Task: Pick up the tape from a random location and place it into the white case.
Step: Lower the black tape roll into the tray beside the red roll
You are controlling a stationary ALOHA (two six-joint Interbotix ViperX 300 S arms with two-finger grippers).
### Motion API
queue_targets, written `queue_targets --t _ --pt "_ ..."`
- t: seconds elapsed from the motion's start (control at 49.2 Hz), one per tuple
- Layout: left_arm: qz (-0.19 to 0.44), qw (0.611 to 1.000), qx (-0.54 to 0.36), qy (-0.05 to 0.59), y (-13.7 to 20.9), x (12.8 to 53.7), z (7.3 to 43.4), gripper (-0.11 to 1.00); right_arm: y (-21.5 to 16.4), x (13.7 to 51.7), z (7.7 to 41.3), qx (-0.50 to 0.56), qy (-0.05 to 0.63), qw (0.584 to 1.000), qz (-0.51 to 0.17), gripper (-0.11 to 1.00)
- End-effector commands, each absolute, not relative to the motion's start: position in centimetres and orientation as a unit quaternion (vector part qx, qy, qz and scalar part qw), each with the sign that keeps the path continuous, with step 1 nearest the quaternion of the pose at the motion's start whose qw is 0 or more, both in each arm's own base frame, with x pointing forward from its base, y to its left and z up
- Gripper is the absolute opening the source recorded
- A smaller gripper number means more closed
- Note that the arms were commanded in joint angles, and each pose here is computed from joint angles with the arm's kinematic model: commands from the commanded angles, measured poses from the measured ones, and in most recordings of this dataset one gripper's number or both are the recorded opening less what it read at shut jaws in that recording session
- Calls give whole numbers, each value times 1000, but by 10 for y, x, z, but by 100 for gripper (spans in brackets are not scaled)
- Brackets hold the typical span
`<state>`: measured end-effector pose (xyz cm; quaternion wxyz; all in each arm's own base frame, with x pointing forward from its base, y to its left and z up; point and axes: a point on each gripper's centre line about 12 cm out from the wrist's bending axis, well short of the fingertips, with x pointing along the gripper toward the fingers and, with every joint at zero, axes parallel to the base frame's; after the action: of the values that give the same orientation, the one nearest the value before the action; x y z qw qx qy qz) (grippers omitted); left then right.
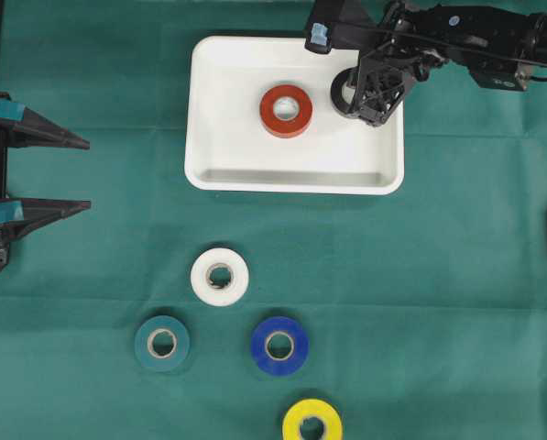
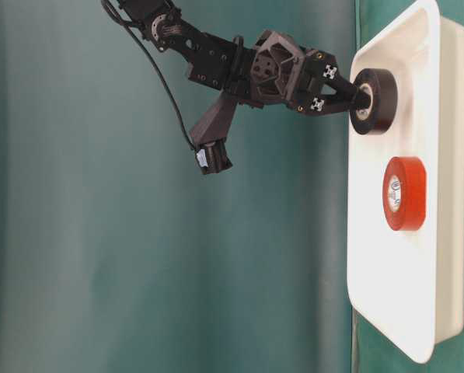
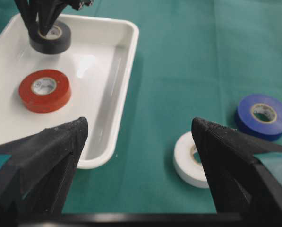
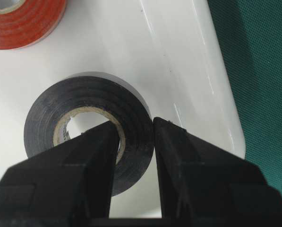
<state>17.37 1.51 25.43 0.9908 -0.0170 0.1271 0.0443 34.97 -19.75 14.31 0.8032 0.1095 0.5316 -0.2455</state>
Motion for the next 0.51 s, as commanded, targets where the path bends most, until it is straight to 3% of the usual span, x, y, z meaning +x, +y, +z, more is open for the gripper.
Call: queue_targets --t 0.0,0.244,0.406,0.488 --pt "45 992 -18 119 16 176 262 98 -200 351 151 108 522 809 -248 25" --pt "45 992 -18 119 16 176 262 98 -200 350 155 111 524 806 -251 27" --pt "45 992 -18 119 16 176 261 98 -199 349 163 108 515 812 -252 74" --pt "45 992 -18 119 16 176 262 98 -199 348 171 105 508 817 -254 89"
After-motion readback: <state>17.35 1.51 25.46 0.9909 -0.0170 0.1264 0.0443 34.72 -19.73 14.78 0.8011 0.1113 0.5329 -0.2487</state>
